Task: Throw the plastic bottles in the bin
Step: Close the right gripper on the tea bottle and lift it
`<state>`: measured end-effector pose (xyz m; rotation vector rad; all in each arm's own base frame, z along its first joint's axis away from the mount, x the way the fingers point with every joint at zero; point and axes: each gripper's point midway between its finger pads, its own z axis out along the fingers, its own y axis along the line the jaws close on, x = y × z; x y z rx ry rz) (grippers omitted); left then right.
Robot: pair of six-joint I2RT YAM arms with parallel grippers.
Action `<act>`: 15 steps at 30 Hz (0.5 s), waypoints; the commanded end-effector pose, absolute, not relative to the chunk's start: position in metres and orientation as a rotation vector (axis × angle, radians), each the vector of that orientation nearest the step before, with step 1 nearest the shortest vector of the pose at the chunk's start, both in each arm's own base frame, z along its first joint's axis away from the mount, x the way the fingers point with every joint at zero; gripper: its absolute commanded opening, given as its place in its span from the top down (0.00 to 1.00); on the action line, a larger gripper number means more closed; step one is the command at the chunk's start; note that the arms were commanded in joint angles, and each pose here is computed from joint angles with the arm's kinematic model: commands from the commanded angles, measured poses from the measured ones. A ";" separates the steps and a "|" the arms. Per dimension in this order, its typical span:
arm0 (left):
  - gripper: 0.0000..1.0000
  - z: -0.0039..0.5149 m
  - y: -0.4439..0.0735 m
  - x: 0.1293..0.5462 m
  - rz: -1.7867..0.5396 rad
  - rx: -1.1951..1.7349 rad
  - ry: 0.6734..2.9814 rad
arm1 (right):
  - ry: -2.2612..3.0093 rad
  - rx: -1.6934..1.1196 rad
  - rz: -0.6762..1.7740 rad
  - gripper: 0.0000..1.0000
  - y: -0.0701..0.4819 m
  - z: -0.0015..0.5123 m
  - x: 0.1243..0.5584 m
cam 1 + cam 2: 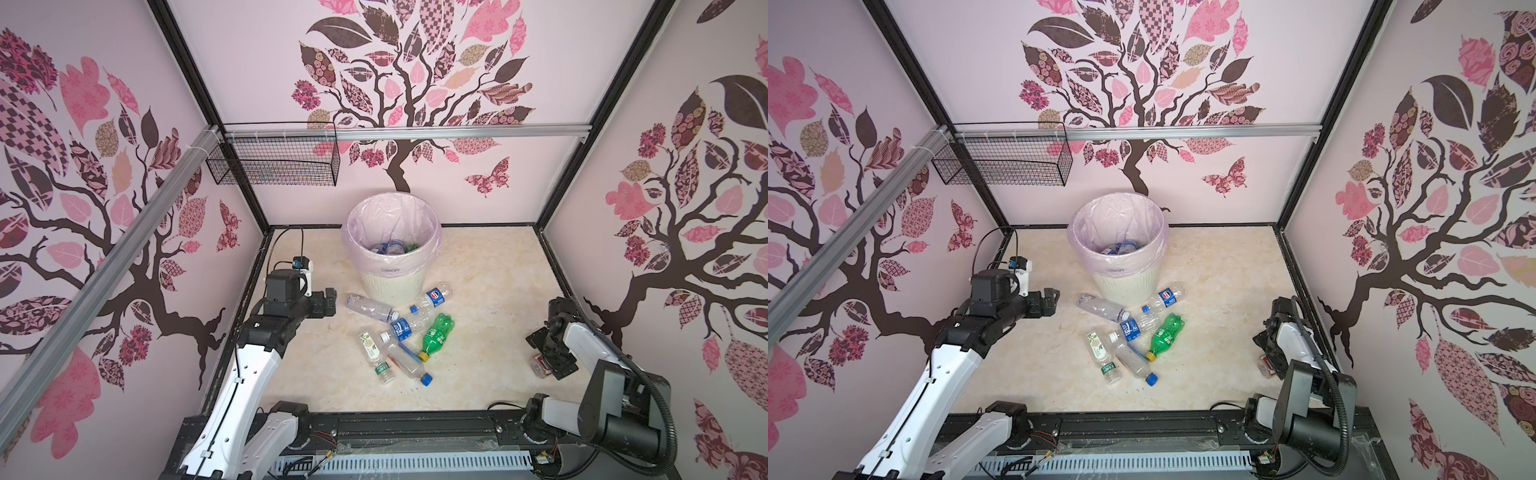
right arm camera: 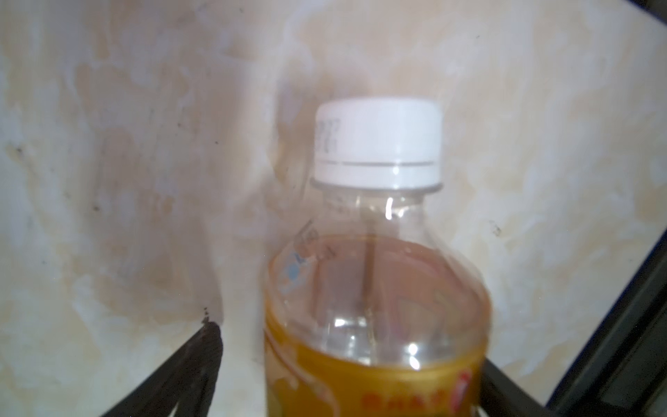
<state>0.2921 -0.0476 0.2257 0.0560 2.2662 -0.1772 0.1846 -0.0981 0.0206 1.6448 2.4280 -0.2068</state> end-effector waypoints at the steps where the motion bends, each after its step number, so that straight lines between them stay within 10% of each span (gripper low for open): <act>1: 0.02 0.247 -0.046 0.293 -0.179 0.040 2.216 | 2.392 1.619 -0.173 0.13 -0.100 0.027 0.192; 15: 0.02 0.248 -0.047 0.290 -0.195 0.041 2.214 | 2.356 1.545 -0.117 0.28 -0.099 0.034 0.202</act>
